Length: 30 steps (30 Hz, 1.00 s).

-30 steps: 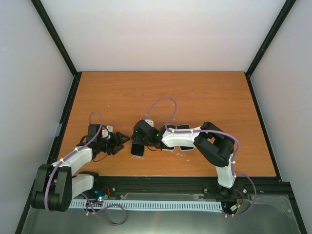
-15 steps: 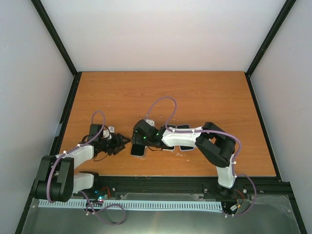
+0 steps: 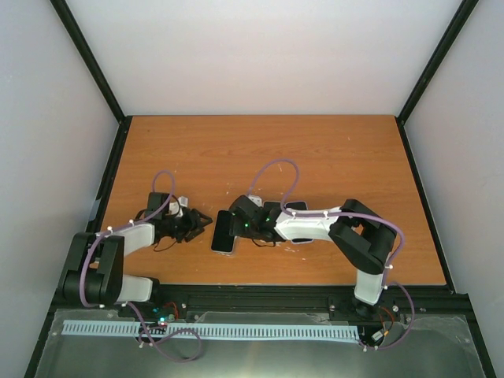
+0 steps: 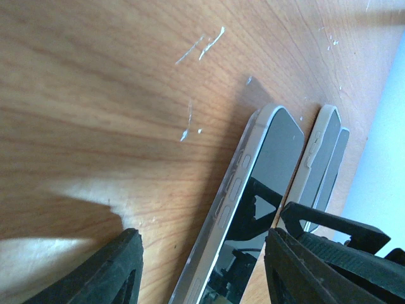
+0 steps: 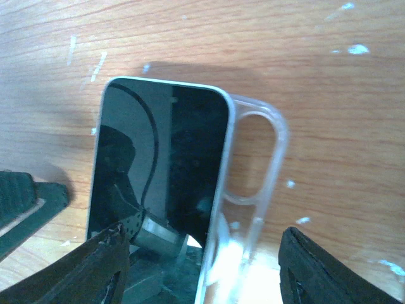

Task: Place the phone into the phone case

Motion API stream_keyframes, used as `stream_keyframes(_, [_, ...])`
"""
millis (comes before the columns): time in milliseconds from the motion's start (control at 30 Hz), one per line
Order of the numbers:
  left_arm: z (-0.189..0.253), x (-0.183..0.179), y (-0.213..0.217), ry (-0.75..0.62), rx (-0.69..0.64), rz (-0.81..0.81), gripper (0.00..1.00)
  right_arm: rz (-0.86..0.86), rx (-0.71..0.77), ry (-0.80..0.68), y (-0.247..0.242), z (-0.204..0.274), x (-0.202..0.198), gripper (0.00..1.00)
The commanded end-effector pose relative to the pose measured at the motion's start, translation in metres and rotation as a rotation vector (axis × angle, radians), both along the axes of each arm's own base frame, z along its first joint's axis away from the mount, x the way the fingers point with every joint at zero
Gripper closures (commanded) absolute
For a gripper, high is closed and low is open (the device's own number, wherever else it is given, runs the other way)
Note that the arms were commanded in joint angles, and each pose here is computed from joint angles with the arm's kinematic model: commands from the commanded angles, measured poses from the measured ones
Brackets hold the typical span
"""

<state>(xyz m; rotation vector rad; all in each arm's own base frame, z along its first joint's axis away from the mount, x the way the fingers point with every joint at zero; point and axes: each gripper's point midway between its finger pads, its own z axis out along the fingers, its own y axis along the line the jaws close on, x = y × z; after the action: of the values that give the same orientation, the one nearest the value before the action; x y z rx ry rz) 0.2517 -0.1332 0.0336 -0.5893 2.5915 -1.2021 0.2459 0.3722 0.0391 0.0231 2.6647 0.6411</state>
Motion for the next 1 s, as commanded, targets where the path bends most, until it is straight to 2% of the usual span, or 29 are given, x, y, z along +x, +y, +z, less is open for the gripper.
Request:
stream_keyframes(0, [0.011,0.019,-0.007,-0.082,0.008,-0.042,0.48,-0.006,0.061,0.007,0.003,0.000,0.006,0.43])
stream_keyframes(133, [0.005,0.024,-0.013,-0.074,0.031,-0.068,0.50,0.002,0.087,0.021,0.006,-0.007,0.007,0.49])
stream_keyframes(600, [0.003,0.031,-0.042,-0.087,0.043,-0.146,0.77,0.005,0.095,0.036,-0.001,-0.024,0.011,0.66])
stream_keyframes(767, [0.010,0.027,-0.050,-0.109,0.029,-0.160,0.78,0.018,0.126,0.023,0.001,-0.022,0.011,0.68])
stream_keyframes(967, [0.008,0.018,-0.059,-0.069,0.008,-0.167,0.77,0.026,0.137,0.011,0.003,-0.020,0.013,0.69])
